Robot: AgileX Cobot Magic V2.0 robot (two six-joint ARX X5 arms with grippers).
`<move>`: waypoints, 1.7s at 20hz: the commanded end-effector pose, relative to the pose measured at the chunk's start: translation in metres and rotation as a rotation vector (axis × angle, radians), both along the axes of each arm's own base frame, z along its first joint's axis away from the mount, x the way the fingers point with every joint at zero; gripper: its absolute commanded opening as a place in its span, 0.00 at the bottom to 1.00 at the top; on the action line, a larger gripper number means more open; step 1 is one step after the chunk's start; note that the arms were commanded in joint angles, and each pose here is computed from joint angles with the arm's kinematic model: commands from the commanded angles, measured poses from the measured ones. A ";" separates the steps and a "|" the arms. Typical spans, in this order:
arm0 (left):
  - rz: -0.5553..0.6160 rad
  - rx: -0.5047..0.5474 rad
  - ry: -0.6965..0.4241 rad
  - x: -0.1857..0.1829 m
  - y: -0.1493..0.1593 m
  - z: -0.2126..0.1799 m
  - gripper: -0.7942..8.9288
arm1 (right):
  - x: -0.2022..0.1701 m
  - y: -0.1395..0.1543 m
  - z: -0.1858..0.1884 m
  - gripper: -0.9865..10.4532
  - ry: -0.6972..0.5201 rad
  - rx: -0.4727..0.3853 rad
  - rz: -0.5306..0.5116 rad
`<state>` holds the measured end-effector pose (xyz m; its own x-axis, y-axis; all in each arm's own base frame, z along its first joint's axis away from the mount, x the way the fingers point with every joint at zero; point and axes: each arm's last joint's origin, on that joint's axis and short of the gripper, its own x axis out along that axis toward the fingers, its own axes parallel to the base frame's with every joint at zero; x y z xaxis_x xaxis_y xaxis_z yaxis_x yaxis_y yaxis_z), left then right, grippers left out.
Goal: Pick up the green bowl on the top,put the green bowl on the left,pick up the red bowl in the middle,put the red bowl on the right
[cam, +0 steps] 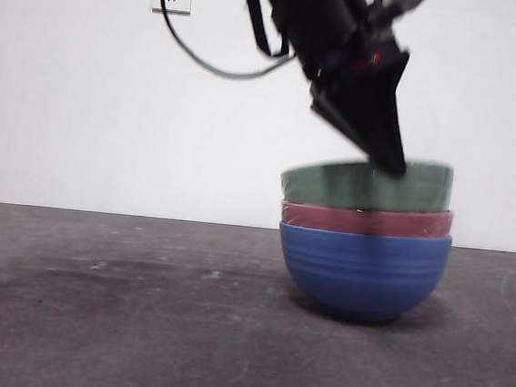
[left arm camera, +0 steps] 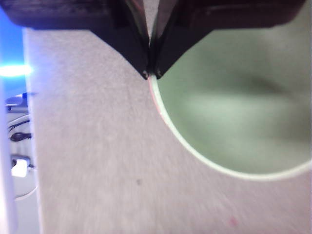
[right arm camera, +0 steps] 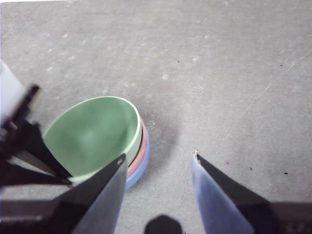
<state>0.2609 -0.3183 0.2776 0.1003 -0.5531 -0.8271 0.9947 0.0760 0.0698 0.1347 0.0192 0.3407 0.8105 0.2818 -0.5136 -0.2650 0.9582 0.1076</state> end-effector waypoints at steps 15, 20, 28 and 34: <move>0.542 0.084 0.086 0.007 0.112 0.094 0.07 | 0.000 -0.001 0.002 0.28 -0.014 -0.028 -0.042; 0.667 0.032 0.077 0.027 0.136 0.068 0.07 | 0.001 -0.001 0.003 0.28 -0.021 -0.024 -0.044; 0.822 0.097 0.005 0.040 0.150 -0.027 0.07 | 0.006 -0.001 0.000 0.28 -0.003 -0.020 -0.047; 0.820 0.100 -0.005 0.034 0.151 -0.059 0.07 | 0.021 0.001 -0.007 0.28 0.051 -0.014 -0.046</move>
